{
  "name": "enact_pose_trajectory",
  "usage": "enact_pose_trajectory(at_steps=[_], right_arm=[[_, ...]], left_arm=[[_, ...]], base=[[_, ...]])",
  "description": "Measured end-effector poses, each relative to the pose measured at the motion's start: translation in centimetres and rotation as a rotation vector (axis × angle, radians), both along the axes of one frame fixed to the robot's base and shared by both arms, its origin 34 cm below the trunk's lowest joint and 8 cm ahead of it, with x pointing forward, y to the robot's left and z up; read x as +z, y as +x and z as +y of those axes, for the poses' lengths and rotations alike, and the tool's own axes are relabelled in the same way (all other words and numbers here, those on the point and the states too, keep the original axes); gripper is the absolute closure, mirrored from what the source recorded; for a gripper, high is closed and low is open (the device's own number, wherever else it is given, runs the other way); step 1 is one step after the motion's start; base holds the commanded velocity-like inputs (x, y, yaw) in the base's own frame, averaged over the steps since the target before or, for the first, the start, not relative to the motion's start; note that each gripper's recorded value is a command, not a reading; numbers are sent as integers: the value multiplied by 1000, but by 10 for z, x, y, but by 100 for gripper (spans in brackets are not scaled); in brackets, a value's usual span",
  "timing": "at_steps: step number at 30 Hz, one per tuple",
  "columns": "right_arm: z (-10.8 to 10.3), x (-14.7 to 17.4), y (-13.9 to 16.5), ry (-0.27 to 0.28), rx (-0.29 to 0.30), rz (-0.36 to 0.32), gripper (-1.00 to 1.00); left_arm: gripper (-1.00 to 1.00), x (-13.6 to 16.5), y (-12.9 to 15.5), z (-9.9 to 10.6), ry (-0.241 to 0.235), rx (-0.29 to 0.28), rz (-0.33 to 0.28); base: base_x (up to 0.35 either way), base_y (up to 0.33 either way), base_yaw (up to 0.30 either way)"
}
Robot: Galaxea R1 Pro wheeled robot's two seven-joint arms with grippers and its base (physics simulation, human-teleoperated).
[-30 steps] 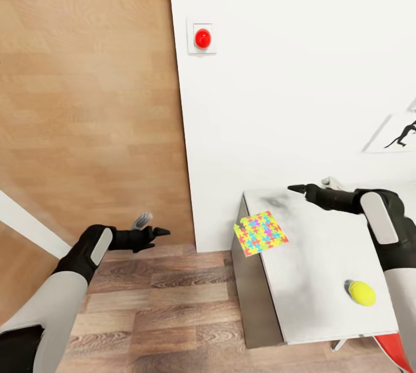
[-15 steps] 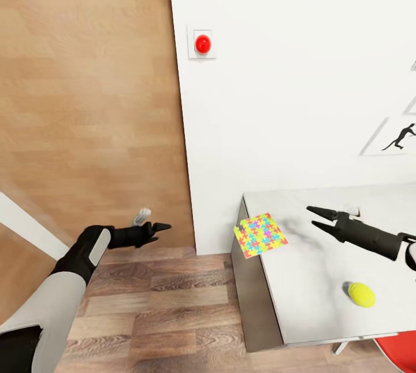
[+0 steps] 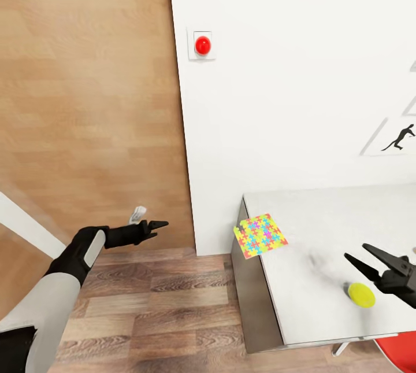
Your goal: Put all the toys in the child's room - the three board games (two on the bed and one on the table), the two jigsaw puzzles on the table, and the tennis ball on the table - inside the toy box on the table in the child's room.
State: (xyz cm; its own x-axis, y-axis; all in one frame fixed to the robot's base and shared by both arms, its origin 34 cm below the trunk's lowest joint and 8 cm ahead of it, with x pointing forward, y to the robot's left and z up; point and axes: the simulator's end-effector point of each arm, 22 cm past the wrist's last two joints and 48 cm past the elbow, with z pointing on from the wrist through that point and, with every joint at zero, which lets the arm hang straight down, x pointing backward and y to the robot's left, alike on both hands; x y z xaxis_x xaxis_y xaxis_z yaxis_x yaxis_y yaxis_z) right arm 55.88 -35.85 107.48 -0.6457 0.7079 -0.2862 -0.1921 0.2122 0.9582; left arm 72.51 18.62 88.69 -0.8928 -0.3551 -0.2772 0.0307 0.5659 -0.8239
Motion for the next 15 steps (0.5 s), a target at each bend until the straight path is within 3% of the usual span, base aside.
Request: enact_pose_trajectory(at_steps=[4, 8, 15], right_arm=[[-2, 3, -17, 14, -20, -51, -100], [-4, 0, -36, -8, -42, -90, -100], [-1, 1, -55, -26, -35, -134, -100]], left_arm=[[-100, -3, -2, 1, -1, 2, 2], [-100, -5, -2, 0, 0, 1, 0], [-100, -6, -2, 0, 2, 1, -6]], base=[[0, 0, 0], [0, 0, 0], [0, 0, 0]])
